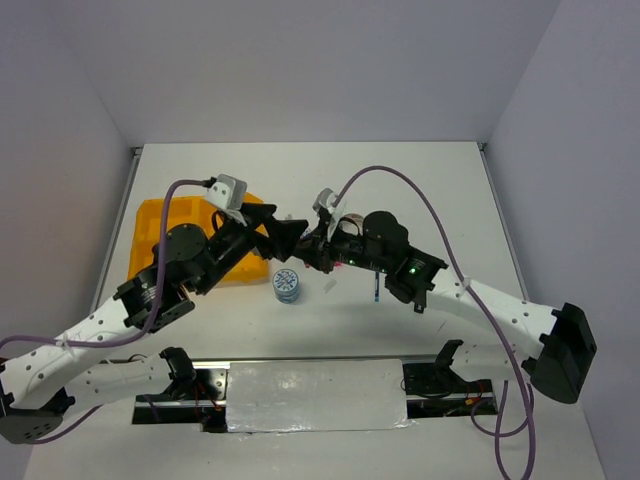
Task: Sort the stationery into containers
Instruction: Close the pen cap on the pen, then place the pen in the storage box.
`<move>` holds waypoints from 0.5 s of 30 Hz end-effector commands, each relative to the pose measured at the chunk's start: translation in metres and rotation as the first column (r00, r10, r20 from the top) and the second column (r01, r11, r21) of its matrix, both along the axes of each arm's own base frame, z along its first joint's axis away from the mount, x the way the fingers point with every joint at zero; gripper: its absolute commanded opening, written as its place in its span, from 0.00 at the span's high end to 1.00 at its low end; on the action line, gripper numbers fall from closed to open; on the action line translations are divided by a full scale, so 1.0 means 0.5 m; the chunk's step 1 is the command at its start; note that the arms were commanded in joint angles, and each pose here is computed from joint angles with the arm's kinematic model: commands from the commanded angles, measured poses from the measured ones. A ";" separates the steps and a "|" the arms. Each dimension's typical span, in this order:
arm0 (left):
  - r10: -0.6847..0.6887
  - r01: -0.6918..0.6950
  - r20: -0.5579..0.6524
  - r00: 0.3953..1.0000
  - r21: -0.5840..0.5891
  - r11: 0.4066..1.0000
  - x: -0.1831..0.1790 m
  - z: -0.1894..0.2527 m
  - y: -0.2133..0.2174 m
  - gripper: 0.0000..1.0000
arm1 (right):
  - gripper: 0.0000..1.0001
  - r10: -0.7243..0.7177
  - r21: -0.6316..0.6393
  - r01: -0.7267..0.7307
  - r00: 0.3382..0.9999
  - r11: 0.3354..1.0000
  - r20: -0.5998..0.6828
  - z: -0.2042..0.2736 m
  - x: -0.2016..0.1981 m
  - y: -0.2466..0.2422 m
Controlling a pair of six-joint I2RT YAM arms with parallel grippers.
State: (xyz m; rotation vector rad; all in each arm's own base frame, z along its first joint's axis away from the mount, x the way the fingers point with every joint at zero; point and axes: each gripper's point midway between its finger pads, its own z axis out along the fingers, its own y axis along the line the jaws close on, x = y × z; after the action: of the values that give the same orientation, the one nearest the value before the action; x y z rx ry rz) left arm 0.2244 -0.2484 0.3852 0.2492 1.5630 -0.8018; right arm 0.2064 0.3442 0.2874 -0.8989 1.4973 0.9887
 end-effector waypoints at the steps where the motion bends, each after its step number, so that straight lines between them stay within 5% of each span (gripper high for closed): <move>1: 0.103 -0.098 0.053 0.993 -0.082 0.992 0.001 0.074 0.058 0.05 | 1.00 -0.042 -0.036 0.043 0.999 0.998 0.024 -0.011 0.035 0.019; 4: 0.405 -0.417 -0.109 0.908 -0.123 0.901 0.026 0.074 0.185 0.01 | 1.00 0.022 -0.097 -0.015 0.997 0.995 0.075 -0.035 0.043 0.044; 5: 0.544 -0.559 -0.145 0.827 -0.109 0.822 0.033 0.067 0.247 0.01 | 1.00 0.046 -0.123 -0.037 0.997 0.992 0.069 -0.057 0.049 0.060; 8: 0.636 -0.662 -0.212 0.742 -0.078 0.746 0.008 0.057 0.321 0.01 | 1.00 0.122 -0.170 -0.103 0.987 0.980 0.106 -0.057 0.071 0.108; 11: 0.645 -0.664 -0.219 0.732 -0.022 0.747 -0.015 0.035 0.349 0.01 | 1.00 0.222 -0.234 -0.190 0.968 0.954 0.118 -0.080 0.098 0.173; 15: 0.571 -0.572 -0.206 0.795 0.061 0.818 -0.034 0.006 0.332 0.01 | 1.00 0.286 -0.334 -0.242 0.954 0.911 0.087 -0.104 0.159 0.251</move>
State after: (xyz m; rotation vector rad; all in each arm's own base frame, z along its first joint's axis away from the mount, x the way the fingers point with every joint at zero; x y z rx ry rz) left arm 0.2131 -0.0863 0.4111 -0.3863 1.6233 -0.4275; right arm 0.2812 0.4506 0.2426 -1.2620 1.5058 0.8741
